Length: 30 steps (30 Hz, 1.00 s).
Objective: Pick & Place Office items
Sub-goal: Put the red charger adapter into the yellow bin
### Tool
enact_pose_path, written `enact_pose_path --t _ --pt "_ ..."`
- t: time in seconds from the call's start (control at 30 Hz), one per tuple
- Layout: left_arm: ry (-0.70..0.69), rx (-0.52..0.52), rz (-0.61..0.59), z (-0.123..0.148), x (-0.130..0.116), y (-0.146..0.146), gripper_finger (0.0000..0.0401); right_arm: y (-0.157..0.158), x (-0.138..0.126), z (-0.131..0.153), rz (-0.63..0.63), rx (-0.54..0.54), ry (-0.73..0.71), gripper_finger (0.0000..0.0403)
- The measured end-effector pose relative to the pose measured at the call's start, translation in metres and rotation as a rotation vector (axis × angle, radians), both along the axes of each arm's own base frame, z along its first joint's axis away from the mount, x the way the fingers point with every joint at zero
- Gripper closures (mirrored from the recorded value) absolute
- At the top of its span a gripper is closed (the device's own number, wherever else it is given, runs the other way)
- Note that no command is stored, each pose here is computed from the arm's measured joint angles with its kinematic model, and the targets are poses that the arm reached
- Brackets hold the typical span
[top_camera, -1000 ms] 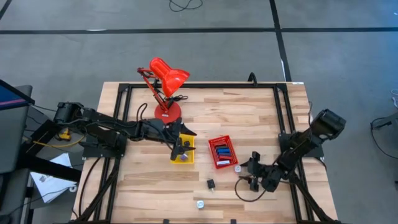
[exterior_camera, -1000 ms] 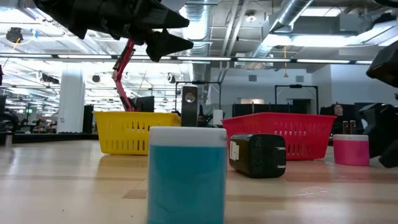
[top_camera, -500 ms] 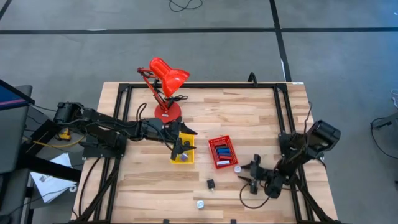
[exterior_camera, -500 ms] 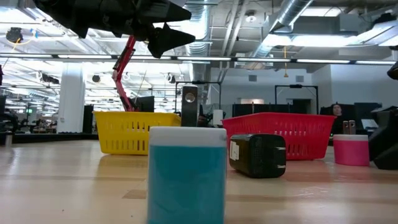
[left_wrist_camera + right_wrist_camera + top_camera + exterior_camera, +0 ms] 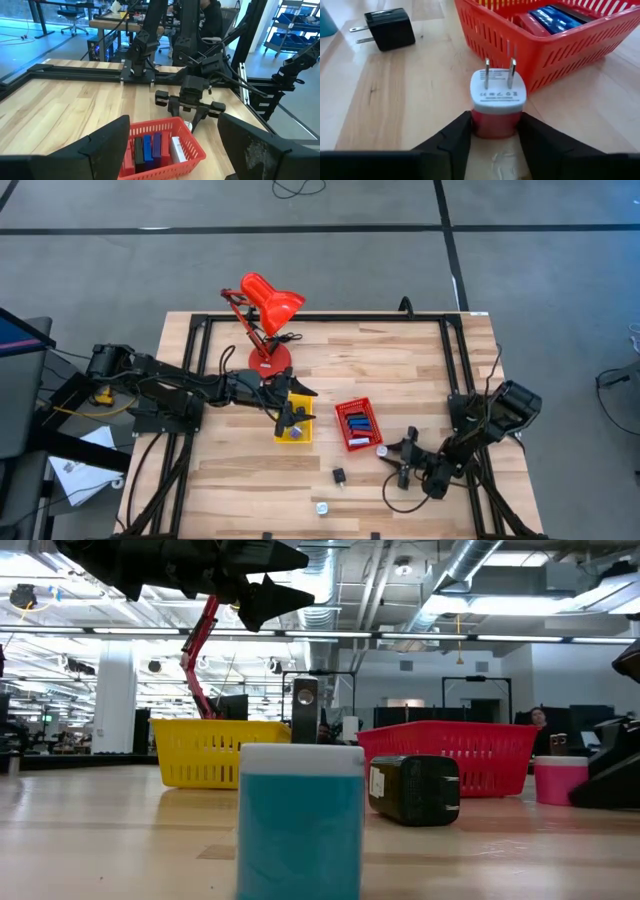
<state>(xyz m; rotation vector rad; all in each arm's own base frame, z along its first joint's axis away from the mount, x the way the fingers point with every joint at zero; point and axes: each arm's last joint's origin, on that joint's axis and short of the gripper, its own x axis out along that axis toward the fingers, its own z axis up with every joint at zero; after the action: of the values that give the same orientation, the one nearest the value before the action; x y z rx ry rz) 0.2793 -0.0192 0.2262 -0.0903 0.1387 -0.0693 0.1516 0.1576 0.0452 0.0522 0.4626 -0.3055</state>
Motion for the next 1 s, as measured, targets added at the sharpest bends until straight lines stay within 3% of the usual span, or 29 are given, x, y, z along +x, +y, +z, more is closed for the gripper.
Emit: enact_pose_path --t 0.2,0.73,1.0 --pt "0.0 0.0 0.0 0.0 0.0 0.0 0.0104 0.002 0.002 0.011 0.038 0.018 -0.004 0.0305" --pt "0.002 0.004 -0.001 0.0 0.0 0.0 0.0104 -0.012 -0.004 0.114 0.145 0.345 -0.145 0.0305" --pt "0.064 0.061 -0.025 -0.007 -0.001 0.0 0.0104 -0.054 0.043 0.158 0.262 0.499 -0.081 0.0305"
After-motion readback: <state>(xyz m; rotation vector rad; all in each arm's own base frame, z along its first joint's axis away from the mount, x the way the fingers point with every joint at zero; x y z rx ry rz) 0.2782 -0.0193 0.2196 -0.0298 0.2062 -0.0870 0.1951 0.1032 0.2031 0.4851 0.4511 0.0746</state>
